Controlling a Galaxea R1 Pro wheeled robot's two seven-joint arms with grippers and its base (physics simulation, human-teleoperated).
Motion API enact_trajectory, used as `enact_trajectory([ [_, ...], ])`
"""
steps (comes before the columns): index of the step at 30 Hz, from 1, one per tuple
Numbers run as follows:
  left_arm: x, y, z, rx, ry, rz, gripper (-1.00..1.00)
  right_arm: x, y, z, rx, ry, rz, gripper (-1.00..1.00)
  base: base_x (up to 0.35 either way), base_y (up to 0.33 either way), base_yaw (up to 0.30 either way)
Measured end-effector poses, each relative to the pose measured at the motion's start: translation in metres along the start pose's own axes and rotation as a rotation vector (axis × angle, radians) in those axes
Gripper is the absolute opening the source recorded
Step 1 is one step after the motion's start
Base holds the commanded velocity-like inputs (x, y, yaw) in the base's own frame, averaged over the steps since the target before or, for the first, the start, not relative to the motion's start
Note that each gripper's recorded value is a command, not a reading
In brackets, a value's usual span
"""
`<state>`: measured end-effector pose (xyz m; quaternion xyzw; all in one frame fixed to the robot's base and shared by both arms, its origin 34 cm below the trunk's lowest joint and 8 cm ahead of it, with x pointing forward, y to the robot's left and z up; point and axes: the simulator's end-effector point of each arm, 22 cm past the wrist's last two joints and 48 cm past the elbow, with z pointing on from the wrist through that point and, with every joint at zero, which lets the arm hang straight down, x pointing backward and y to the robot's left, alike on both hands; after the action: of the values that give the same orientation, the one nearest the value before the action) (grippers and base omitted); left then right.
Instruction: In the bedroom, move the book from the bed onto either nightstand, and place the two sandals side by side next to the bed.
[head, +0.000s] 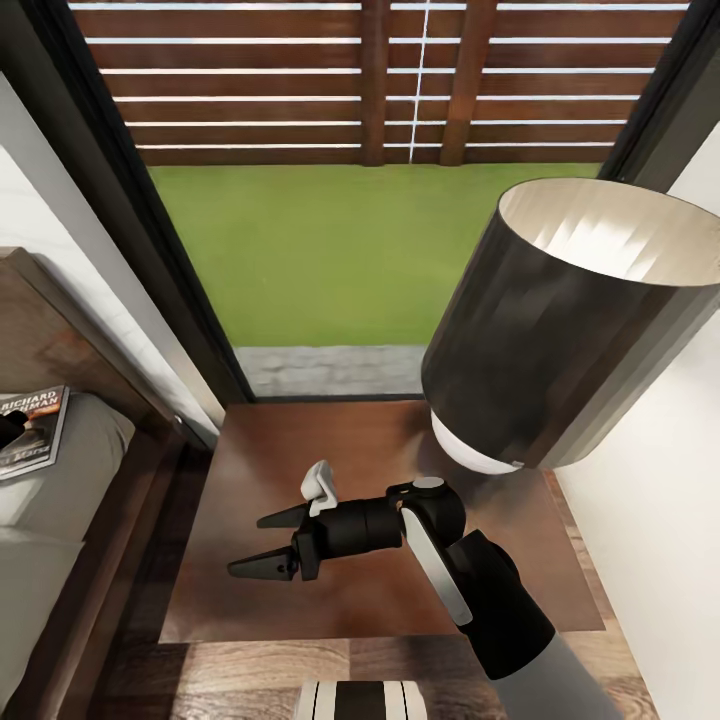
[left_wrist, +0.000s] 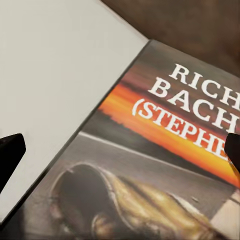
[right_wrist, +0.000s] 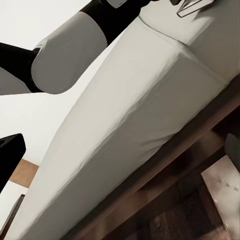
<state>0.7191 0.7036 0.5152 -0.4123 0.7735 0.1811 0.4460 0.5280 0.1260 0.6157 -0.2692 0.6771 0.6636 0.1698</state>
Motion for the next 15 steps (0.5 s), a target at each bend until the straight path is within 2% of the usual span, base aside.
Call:
enact_trajectory([
  [15, 0.0008, 0.0002, 0.0001, 0.000, 0.001, -0.001, 1.00, 0.0000, 0.0000, 0.0000, 0.000, 0.000, 0.000, 1.00, -0.001, 0.000, 0.000],
])
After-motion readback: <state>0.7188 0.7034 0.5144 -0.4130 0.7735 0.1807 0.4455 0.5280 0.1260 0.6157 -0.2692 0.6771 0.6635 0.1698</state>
